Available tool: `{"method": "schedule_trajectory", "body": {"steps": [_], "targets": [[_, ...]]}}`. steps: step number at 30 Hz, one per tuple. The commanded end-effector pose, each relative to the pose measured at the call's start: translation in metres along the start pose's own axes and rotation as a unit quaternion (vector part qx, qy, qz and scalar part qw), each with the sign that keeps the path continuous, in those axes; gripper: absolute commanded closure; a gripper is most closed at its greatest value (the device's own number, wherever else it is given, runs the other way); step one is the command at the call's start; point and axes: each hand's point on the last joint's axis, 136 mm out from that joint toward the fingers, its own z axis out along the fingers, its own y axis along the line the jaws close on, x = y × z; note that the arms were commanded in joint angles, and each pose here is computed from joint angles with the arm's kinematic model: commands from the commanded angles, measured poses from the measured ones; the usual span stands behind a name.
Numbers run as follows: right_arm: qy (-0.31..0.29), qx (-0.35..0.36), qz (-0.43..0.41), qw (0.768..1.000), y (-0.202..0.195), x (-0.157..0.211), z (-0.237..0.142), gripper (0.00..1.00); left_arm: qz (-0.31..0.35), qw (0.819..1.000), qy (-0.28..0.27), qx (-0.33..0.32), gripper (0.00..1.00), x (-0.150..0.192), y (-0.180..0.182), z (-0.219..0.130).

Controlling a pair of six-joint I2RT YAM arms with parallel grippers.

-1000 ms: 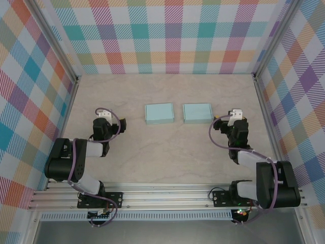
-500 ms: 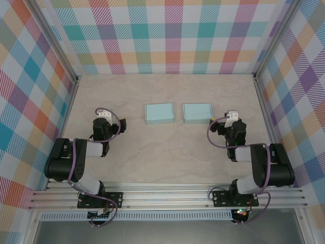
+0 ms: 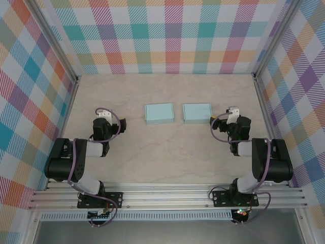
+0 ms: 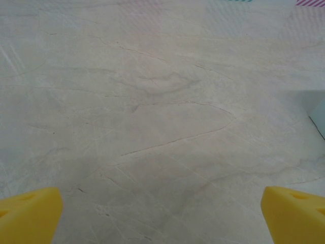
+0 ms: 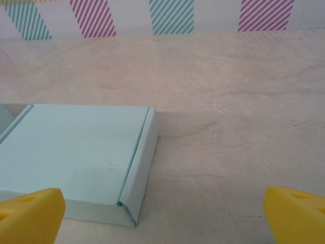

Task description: Fold the paper box

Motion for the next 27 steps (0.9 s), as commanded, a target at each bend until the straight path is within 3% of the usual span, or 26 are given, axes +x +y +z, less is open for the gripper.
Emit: {"method": "schedule_trajectory", "body": {"steps": [1, 3, 12, 16, 27], "targets": [[0.008, -0.018, 0.01, 1.0, 0.005, 0.001, 0.003, 0.0, -0.007, 1.0, -0.001, 0.003, 0.0, -0.002, 0.0, 0.002], [0.009, 0.026, 0.027, 0.999, -0.01, 0.002, 0.002, 0.0, -0.007, 1.0, -0.001, 0.003, 0.0, -0.002, 0.0, 0.002], [0.008, 0.091, 0.019, 0.996, -0.021, 0.002, 0.003, 0.0, -0.007, 1.0, -0.001, 0.003, 0.0, -0.002, 0.0, 0.002], [-0.007, 0.15, 0.028, 0.988, -0.035, 0.001, -0.005, 0.0, -0.007, 1.0, -0.001, 0.003, 0.0, -0.003, 0.0, 0.002], [-0.004, 0.152, 0.026, 0.988, -0.035, 0.002, -0.004, 0.0, -0.007, 1.0, -0.001, 0.003, 0.0, -0.002, 0.0, 0.002]]}}
